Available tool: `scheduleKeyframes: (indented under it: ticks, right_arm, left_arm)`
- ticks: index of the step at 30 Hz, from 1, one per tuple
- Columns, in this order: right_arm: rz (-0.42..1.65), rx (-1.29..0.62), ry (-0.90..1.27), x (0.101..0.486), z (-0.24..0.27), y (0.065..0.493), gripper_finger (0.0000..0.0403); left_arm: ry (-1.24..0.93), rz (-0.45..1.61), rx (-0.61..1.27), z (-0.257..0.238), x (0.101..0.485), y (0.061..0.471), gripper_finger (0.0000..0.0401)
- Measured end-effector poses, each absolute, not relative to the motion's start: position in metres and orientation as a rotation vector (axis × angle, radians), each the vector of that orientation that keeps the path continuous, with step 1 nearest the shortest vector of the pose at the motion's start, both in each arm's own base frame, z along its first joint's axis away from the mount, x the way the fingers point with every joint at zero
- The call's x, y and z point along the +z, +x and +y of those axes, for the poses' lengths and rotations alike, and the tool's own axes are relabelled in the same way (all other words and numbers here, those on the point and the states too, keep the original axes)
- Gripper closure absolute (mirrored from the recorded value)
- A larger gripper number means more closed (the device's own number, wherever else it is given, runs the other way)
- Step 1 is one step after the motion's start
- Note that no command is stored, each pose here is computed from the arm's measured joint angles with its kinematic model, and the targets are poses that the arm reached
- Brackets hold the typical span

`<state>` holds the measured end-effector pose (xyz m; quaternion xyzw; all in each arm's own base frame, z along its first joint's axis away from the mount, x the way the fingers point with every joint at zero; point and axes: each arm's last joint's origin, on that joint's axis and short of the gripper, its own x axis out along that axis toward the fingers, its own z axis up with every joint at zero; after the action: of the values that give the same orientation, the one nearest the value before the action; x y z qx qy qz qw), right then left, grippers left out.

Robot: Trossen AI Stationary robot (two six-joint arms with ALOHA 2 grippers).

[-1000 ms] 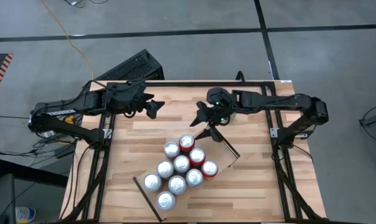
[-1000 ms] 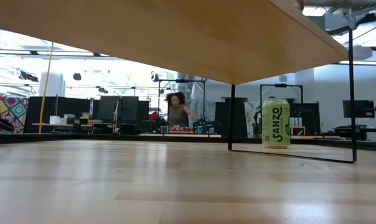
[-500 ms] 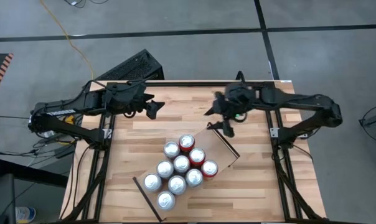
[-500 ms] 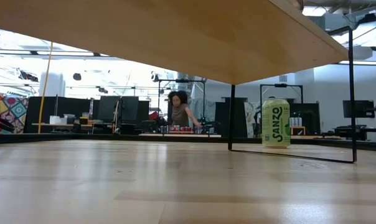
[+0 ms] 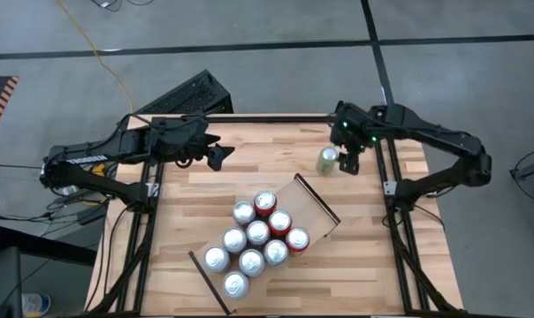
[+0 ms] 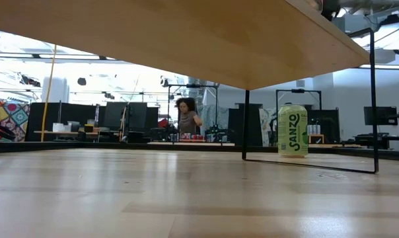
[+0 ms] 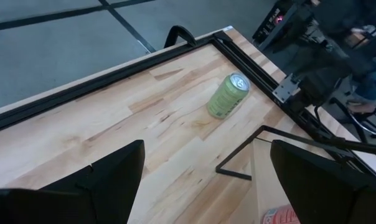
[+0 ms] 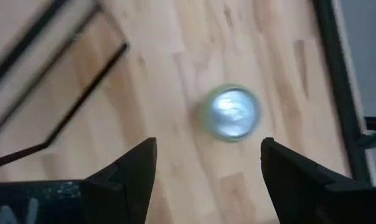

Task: Place canned beverage on shelf
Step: Put the green soda can on the shelf

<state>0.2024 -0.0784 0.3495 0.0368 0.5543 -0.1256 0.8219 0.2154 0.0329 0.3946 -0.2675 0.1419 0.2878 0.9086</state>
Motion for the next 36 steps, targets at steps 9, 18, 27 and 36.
scheduleKeyframes:
  ticks: [9,18,27,36]
  right_arm:
    - [1.193,-0.239,-0.024,0.34,-0.113,0.208,0.0137]
    - [1.313,-0.087,-0.082,0.312,-0.129,0.23,0.0137]
    - [1.399,-0.033,-0.064,0.285,-0.148,0.242,0.0137]
    - [1.417,0.007,0.003,0.274,-0.157,0.245,0.0127]
  left_arm:
    - [-0.532,0.305,0.582,0.033,0.394,0.215,0.0069]
    - [-0.505,0.316,0.578,0.033,0.394,0.215,0.0069]
    - [-0.479,0.324,0.575,0.033,0.394,0.215,0.0069]
    - [-0.451,0.329,0.58,0.033,0.394,0.215,0.0069]
